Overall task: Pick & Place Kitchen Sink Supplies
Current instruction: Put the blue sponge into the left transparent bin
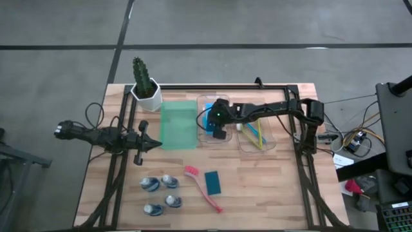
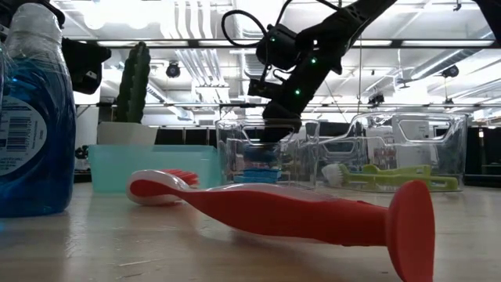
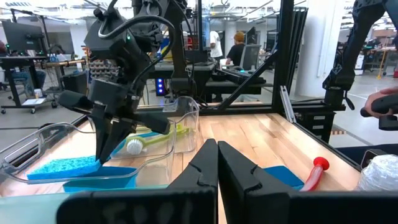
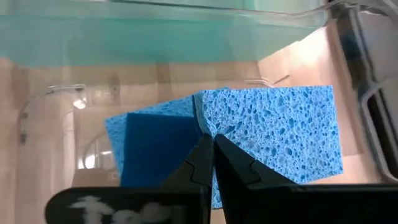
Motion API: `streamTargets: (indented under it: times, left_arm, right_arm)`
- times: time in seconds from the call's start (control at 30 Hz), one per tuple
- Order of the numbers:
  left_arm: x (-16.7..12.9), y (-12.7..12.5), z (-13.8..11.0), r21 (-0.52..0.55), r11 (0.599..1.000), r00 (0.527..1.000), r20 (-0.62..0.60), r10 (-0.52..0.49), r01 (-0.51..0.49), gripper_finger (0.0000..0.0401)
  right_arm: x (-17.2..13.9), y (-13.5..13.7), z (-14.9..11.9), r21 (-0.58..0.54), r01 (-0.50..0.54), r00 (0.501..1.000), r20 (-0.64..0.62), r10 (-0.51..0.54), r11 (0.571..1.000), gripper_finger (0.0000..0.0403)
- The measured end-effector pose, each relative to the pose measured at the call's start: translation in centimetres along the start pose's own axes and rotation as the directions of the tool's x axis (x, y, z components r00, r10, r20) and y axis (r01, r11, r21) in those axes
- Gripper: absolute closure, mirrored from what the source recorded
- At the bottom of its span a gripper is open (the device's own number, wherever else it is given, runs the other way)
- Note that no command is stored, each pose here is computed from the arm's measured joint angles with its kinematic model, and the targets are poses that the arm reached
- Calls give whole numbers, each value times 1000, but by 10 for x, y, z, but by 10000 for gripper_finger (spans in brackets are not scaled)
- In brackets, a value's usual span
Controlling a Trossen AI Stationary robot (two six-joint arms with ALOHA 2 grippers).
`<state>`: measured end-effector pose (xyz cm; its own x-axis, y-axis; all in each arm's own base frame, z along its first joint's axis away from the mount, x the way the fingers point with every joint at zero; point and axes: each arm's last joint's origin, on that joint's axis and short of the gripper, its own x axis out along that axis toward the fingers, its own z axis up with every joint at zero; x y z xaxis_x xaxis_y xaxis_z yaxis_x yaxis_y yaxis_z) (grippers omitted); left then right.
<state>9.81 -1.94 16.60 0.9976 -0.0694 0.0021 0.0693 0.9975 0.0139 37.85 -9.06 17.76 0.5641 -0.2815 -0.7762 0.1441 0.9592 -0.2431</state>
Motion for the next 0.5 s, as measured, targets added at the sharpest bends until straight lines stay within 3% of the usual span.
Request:
streamTargets:
  times: [0.5]
  left_arm:
    - [0, 0, 0, 0, 1000, 1000, 0, 0, 0, 398]
  right_arm:
    - [8, 5, -15, 3, 2, 1000, 23, -2, 1000, 392]
